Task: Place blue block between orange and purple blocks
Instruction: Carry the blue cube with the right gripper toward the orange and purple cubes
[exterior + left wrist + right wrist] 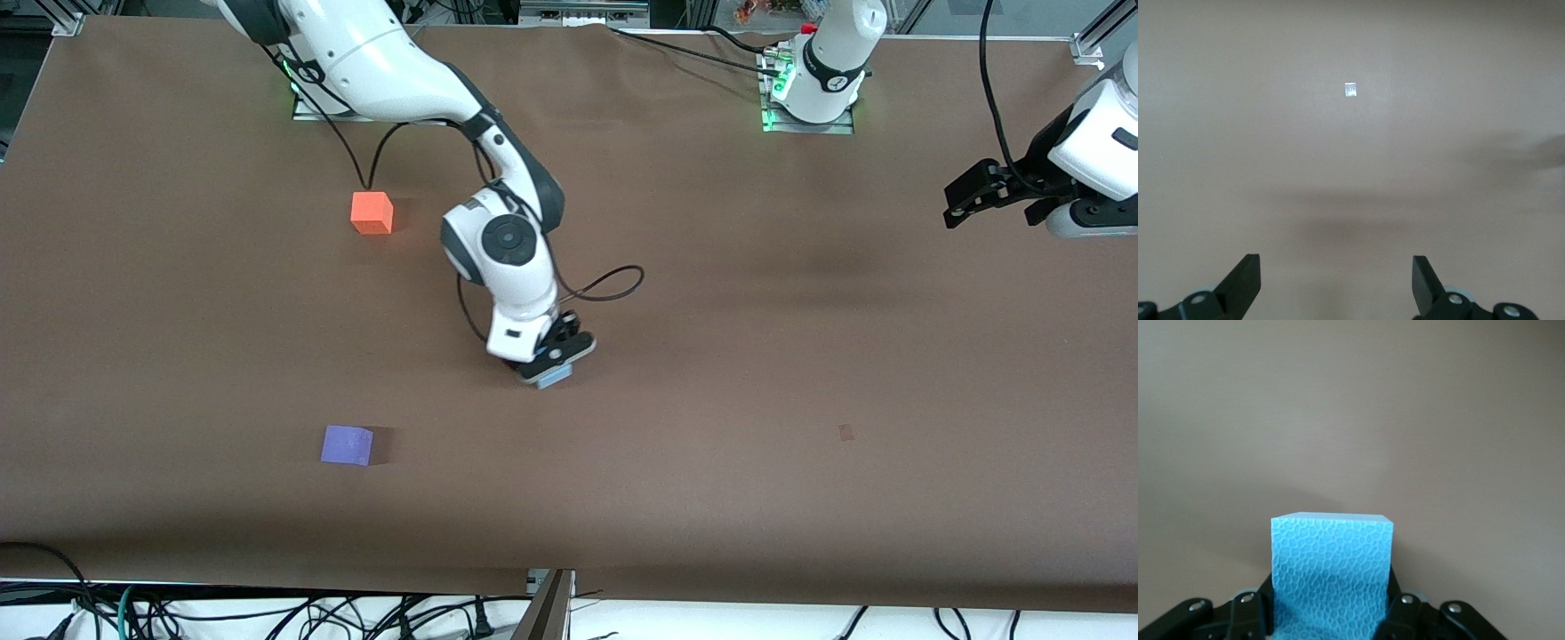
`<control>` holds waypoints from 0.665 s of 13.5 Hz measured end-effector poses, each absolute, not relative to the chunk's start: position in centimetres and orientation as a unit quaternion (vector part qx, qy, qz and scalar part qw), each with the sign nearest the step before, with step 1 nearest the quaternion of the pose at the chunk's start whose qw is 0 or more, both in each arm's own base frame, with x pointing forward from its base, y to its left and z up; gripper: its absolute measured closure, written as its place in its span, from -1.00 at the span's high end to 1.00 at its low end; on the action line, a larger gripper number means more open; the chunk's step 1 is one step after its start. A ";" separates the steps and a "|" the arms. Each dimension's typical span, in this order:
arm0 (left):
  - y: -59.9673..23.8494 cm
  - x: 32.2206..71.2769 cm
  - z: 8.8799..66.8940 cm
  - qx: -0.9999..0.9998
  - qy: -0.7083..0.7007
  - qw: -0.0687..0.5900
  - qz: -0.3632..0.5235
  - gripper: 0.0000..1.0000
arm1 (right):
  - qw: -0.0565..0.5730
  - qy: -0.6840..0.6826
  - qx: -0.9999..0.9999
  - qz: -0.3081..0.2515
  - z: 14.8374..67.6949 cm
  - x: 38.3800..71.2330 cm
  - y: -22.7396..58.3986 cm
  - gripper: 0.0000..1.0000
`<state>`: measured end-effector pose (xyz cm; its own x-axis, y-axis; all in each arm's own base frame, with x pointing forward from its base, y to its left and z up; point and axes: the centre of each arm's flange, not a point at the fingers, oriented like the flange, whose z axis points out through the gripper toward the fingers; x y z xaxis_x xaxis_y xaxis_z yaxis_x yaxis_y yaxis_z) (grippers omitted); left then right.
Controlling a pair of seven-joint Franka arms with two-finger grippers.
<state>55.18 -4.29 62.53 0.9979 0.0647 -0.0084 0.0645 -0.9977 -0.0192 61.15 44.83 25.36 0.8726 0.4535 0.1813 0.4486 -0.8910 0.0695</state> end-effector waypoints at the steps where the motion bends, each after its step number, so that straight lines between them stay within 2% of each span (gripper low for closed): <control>1: -4.4 55.2 62.5 -0.999 -0.032 0.009 0.004 1.00 | 0.035 0.214 0.973 0.084 26.8 62.3 42.4 0.17; 3: -4.4 55.2 62.5 -0.999 -0.033 0.009 0.004 1.00 | 0.072 0.168 0.982 0.048 28.8 64.2 37.2 0.17; 6: -4.3 55.2 62.5 -0.999 -0.034 0.009 0.004 1.00 | 0.096 0.105 0.990 0.020 28.8 65.9 29.7 0.17; 9: -4.3 55.2 62.6 -0.999 -0.034 0.009 0.004 1.00 | 0.089 0.047 0.995 -0.003 28.9 65.5 22.9 0.17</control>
